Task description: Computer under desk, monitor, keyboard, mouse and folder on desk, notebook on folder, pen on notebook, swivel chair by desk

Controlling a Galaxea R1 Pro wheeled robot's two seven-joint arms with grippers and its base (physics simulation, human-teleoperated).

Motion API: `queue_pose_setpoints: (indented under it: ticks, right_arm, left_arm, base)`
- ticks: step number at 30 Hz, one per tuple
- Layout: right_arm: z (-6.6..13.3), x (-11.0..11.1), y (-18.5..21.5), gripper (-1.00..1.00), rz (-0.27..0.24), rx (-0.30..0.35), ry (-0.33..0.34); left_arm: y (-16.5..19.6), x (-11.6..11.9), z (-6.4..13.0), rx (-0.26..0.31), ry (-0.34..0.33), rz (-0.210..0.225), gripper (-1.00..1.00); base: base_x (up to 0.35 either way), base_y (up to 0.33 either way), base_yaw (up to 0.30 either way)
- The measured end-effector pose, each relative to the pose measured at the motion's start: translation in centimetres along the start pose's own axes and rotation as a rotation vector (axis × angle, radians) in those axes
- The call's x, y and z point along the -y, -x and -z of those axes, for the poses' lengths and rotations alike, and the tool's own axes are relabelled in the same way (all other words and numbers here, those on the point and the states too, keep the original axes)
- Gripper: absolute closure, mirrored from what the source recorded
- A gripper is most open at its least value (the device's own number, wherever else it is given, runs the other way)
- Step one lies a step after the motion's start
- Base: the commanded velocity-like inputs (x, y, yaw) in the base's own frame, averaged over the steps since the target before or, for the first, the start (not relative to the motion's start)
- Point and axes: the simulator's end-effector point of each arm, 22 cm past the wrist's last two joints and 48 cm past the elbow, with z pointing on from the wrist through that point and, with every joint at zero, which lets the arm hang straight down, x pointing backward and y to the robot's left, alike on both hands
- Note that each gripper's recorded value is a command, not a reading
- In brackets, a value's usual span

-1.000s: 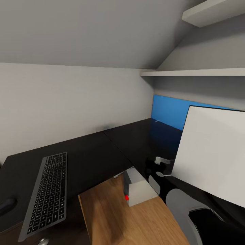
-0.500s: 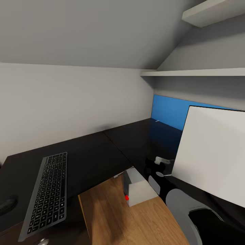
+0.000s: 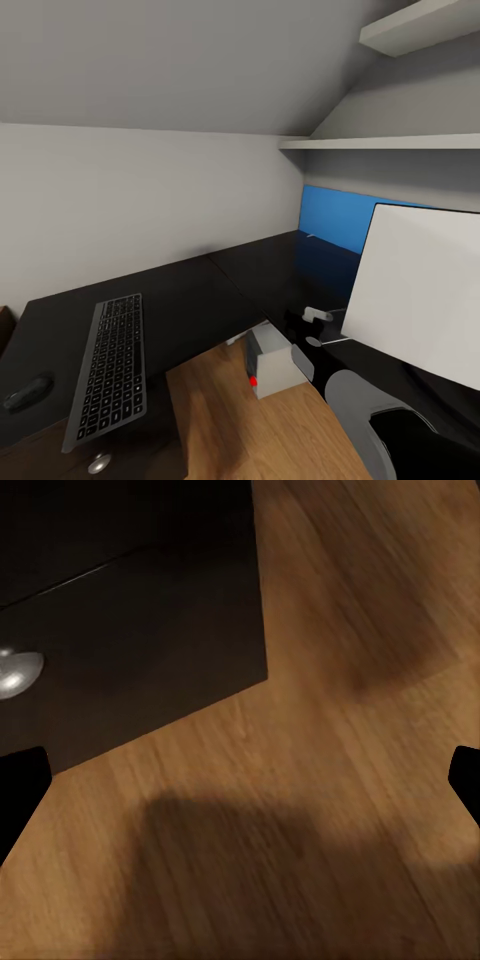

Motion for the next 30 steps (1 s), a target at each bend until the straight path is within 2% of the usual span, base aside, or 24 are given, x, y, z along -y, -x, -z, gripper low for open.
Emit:
queue_pose_setpoints:
  ticks: [19,30]
  right_arm:
    - [-0.01,-0.06,-0.02,-1.0,0.001,0.0,0.002]
    - [-0.01,-0.07,-0.03,-1.0,0.0,-0.001,0.003]
  left_arm:
    - [0.0,0.04,0.0,0.0,0.0,0.0,-1.0]
    - [0.0,0.03,0.0,0.0,0.0,0.0,-1.0]
  base:
    - [-0.084,0.071,0.0]
    - [-0.144,0.123,0.0]
